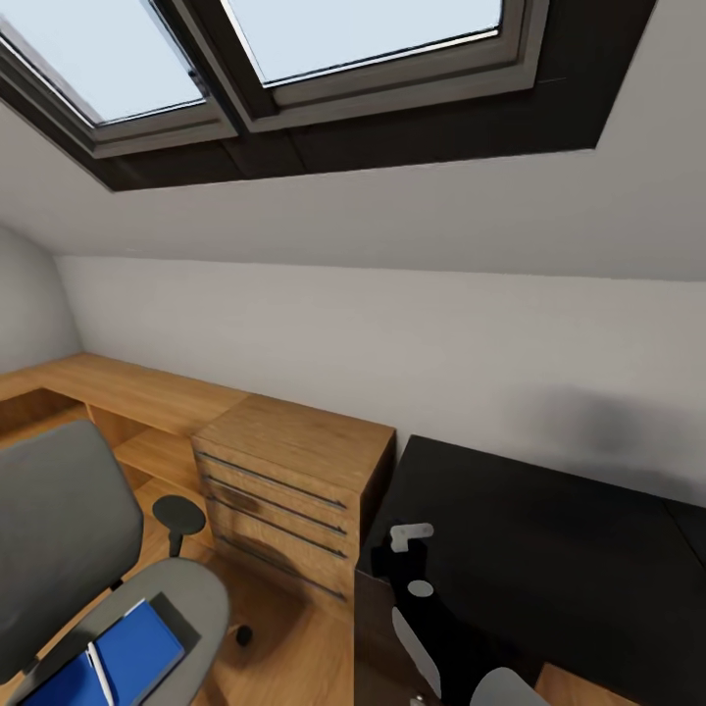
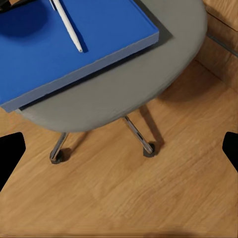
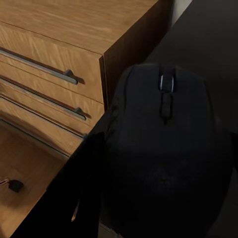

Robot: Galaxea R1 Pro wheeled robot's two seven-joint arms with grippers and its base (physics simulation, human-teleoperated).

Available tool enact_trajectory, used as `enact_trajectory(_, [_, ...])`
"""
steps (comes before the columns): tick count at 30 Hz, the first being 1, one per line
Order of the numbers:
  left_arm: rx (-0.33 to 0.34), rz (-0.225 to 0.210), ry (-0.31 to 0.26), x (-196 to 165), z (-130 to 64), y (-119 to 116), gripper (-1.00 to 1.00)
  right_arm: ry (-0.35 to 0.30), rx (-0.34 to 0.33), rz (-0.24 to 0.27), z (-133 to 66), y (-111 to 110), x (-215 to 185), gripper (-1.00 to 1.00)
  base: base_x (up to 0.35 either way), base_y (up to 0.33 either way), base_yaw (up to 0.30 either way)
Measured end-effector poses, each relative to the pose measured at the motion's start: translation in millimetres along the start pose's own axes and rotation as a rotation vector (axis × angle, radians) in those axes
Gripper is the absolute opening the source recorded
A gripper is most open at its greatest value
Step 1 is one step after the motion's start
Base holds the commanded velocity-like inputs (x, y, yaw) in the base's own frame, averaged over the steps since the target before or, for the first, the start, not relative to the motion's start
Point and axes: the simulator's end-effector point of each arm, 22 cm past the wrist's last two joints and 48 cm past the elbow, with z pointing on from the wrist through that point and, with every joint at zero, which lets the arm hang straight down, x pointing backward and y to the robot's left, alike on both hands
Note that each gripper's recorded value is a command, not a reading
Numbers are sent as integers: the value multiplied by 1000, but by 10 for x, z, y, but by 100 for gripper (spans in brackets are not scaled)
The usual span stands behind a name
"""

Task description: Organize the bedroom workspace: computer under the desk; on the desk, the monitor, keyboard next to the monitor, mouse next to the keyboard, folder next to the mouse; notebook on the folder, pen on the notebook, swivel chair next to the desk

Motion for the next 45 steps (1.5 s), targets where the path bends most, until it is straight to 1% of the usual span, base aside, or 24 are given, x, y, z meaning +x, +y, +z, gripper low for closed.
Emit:
enact_trajectory(6, [1,1,1,11,-2,-1,100,10,3,3,0,-18,64,-100,251,0,0])
enact_trajectory(8, [1,1,2,11,-2,0,100,18,4,21,0,-23,91,-100,306,0,0])
enact_trajectory(9, [0,0,2,11,-2,2,100,25,3,41,0,-21,112,-100,317,0,0])
enact_trajectory(10, [0,0,2,11,-2,4,100,45,-6,96,-1,0,162,-100,314,0,0])
enact_trajectory(12, [0,-1,2,11,-1,4,100,52,-13,119,-1,18,179,-100,242,0,0])
enact_trajectory(14, [0,-1,2,11,0,4,100,57,-21,130,1,33,192,-100,127,0,0])
enact_trajectory(19, [0,-3,-2,-10,1,1,100,96,-20,135,-2,17,371,-100,27,0,0])
enact_trajectory(20, [1,-4,-5,-23,2,0,100,122,-18,133,-8,12,448,-100,2,0,0])
enact_trajectory(23, [0,-5,-6,-25,2,3,100,143,-15,132,-11,3,495,-100,1,0,0])
enact_trajectory(26, [0,-5,-6,-26,2,2,100,159,-6,142,-10,-33,526,-100,0,0,0])
enact_trajectory(30, [1,-5,-6,-26,2,-1,100,168,5,157,-7,-76,541,-100,0,0,0])
enact_trajectory(34, [1,-5,-6,-27,2,1,100,170,9,161,-6,-92,547,-100,0,0,0])
enact_trajectory(45, [1,-5,-7,62,99,-15,100,172,25,159,65,-131,671,-100,0,0,0])
